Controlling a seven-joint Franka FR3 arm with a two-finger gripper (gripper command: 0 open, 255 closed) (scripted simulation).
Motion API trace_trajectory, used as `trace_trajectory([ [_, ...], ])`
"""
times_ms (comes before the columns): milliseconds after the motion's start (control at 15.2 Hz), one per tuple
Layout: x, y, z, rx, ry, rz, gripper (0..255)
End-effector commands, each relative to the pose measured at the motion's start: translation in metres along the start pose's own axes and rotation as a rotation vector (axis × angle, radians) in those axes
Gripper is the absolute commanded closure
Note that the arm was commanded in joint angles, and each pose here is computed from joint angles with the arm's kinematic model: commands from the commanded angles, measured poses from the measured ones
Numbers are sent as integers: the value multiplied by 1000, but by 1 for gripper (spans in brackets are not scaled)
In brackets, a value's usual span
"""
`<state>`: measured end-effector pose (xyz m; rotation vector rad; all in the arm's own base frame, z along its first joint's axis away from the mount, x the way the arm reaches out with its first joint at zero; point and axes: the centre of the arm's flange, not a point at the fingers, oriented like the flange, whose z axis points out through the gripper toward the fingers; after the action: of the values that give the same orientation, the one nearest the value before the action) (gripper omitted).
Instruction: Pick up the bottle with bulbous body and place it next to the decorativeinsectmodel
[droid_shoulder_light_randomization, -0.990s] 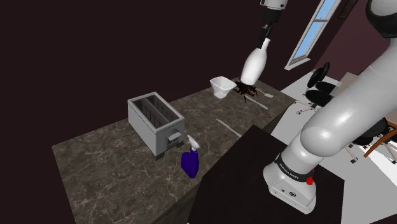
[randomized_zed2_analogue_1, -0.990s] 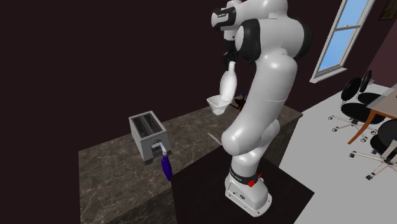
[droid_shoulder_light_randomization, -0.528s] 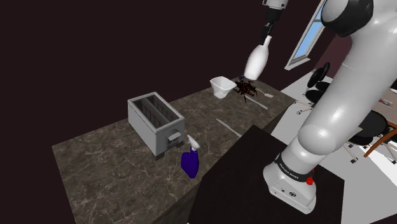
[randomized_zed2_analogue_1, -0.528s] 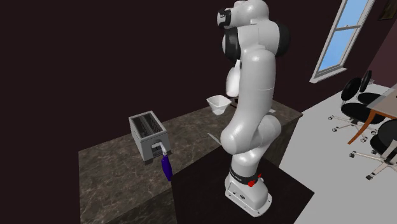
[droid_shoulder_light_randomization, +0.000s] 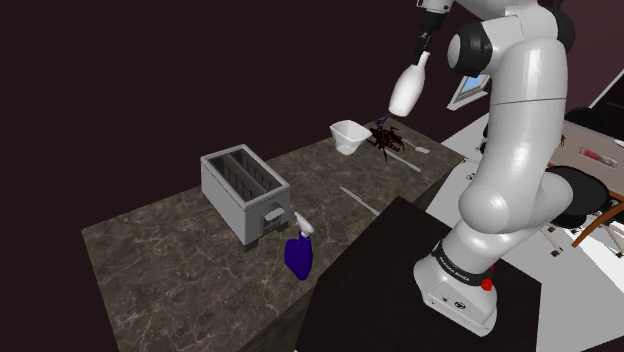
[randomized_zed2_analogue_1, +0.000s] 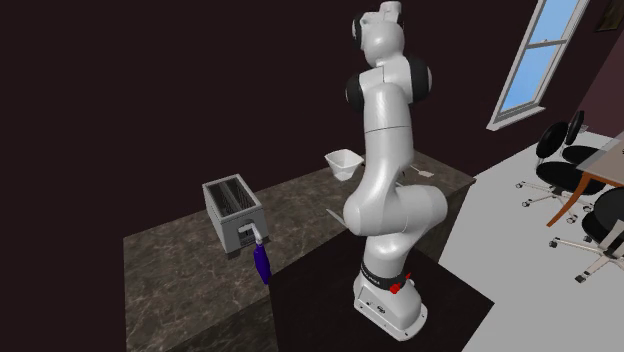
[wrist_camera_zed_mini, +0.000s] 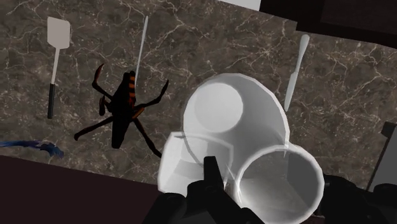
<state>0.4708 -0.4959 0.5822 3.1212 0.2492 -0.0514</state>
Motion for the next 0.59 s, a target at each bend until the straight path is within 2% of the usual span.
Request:
trace_trajectory([
  [0,2,6,10,1,1,-4,255],
  [528,4,6,52,1,1,-4,255],
])
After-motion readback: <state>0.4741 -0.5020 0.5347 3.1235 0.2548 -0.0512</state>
